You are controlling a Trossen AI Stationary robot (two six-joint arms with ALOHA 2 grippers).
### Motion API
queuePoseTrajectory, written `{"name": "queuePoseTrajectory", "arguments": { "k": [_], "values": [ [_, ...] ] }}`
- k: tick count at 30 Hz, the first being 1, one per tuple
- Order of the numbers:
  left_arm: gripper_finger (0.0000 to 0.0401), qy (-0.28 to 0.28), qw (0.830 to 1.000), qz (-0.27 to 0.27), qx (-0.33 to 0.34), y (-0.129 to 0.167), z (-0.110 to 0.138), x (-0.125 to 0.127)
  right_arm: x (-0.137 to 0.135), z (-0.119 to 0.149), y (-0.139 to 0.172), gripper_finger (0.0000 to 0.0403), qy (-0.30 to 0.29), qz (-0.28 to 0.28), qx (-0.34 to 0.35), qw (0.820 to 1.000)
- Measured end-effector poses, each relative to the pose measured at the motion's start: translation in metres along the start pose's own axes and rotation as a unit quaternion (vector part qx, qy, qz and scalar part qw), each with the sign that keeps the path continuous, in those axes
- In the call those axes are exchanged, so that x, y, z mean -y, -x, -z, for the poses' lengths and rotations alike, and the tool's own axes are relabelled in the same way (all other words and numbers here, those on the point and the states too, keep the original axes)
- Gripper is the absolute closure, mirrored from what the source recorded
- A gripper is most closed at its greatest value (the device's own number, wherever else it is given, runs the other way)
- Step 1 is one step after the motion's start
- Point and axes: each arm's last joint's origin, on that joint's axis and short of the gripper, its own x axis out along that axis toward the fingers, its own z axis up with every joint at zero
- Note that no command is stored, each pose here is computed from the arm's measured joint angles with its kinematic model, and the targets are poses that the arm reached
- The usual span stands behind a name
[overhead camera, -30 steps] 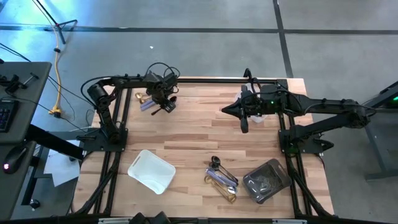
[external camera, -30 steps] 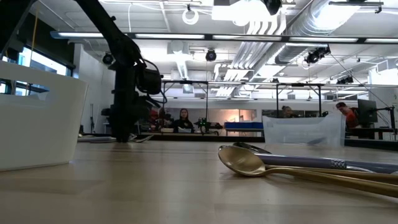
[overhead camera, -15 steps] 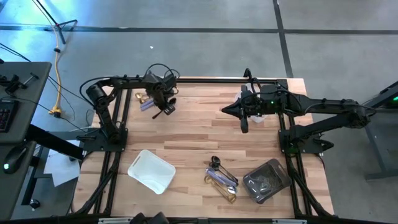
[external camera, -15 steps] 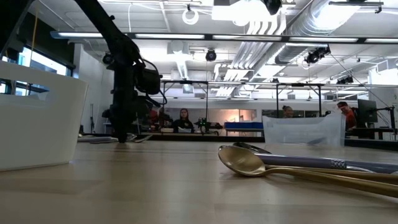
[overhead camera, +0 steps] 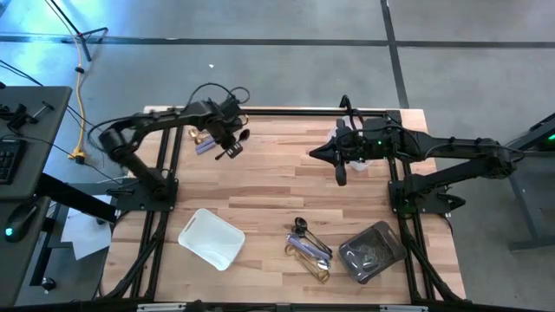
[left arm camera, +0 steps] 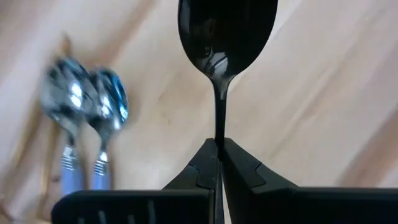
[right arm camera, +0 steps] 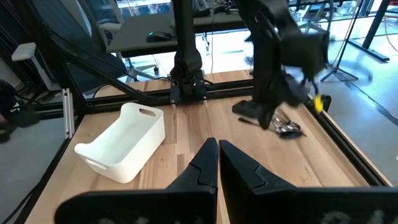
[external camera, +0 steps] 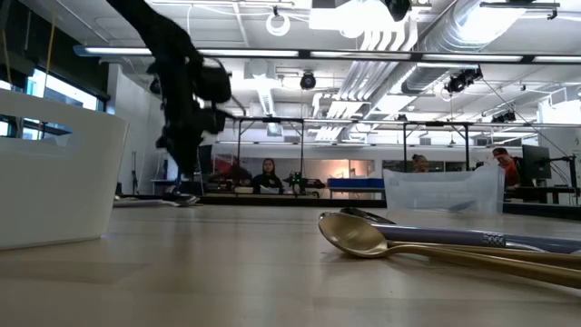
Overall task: Sort silverware by color (type)
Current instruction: Put the black spoon into the transparent bin
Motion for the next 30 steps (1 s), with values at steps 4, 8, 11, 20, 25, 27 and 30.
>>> {"name": "queuePoseTrajectory", "arguments": {
  "k": [4, 8, 11, 20, 25, 27, 30],
  "values": [
    [0.0401, -0.034, 0.995, 0.011, 0.089, 0.04, 0.004, 0.021, 0.0, 0.003, 0.0, 0.0403, 0.0, 0.001, -0.017, 1.0],
    [0.0401, -0.054, 0.974, 0.04, 0.217, 0.077, 0.014, 0.046, 0.0, 0.01, 0.001, 0.0403, 0.0, -0.008, -0.052, 0.999],
    [0.0401, -0.054, 0.946, 0.08, 0.31, 0.094, 0.028, 0.062, -0.001, 0.014, 0.003, 0.0403, 0.0, -0.02, -0.074, 0.997],
    [0.0401, -0.031, 0.819, 0.245, 0.517, 0.107, 0.071, 0.101, -0.002, 0.012, 0.004, 0.0403, 0.049, -0.046, -0.065, 0.996],
    [0.0401, -0.063, 0.78, 0.29, 0.551, 0.109, 0.082, 0.118, -0.001, 0.002, 0.004, 0.0403, 0.043, -0.077, -0.014, 0.996],
    [0.0401, -0.08, 0.77, 0.291, 0.562, 0.111, 0.083, 0.121, -0.001, -0.001, 0.004, 0.0403, 0.04, -0.086, 0.002, 0.995],
    [0.0401, -0.096, 0.767, 0.283, 0.567, 0.112, 0.084, 0.122, -0.001, -0.004, 0.004, 0.0403, 0.033, -0.09, 0.015, 0.995]
  ]
}}
